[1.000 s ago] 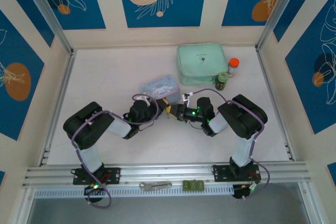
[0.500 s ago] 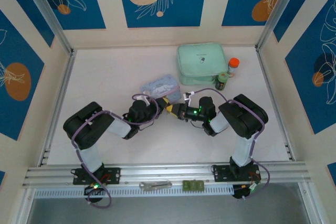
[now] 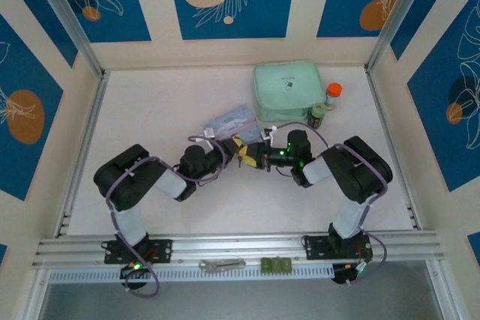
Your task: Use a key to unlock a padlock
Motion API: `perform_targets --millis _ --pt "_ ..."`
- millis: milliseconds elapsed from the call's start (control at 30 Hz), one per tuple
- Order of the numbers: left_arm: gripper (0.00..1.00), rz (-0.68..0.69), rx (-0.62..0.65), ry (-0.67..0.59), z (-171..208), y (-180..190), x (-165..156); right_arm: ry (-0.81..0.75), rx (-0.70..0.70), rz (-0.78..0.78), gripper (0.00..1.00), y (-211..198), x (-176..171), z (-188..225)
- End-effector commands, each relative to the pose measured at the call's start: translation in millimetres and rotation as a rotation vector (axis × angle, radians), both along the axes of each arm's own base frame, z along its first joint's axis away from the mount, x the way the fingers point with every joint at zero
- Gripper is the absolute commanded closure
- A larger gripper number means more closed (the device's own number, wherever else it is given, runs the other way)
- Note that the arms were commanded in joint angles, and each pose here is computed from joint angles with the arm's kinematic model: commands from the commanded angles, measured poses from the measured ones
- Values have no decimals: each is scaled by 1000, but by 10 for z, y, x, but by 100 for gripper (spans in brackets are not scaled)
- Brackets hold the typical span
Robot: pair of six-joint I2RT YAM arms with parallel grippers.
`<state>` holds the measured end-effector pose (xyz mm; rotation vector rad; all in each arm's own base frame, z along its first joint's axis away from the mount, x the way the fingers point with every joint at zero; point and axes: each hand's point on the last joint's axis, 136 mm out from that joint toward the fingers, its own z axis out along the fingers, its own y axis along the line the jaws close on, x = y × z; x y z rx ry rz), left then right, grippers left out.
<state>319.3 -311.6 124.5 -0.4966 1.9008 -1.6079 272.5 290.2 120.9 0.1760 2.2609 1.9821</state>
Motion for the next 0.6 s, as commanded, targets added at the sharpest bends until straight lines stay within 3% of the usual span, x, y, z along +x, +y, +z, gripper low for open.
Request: perform_targets --millis 0,267,467,567 --pt "100 -54 -46 -71 167 -99 -66 -45 -19 11 69 -22 -46 111" --pt "100 -46 -54 -68 185 -93 -53 -53 -43 4 74 -43 -55 65" --pt "100 -37 -56 -64 184 -78 -45 -34 -48 -20 57 -92 -72 -15" --pt "100 -39 -61 -67 203 -90 -40 -29 -55 -29 56 -118 -74 -38"
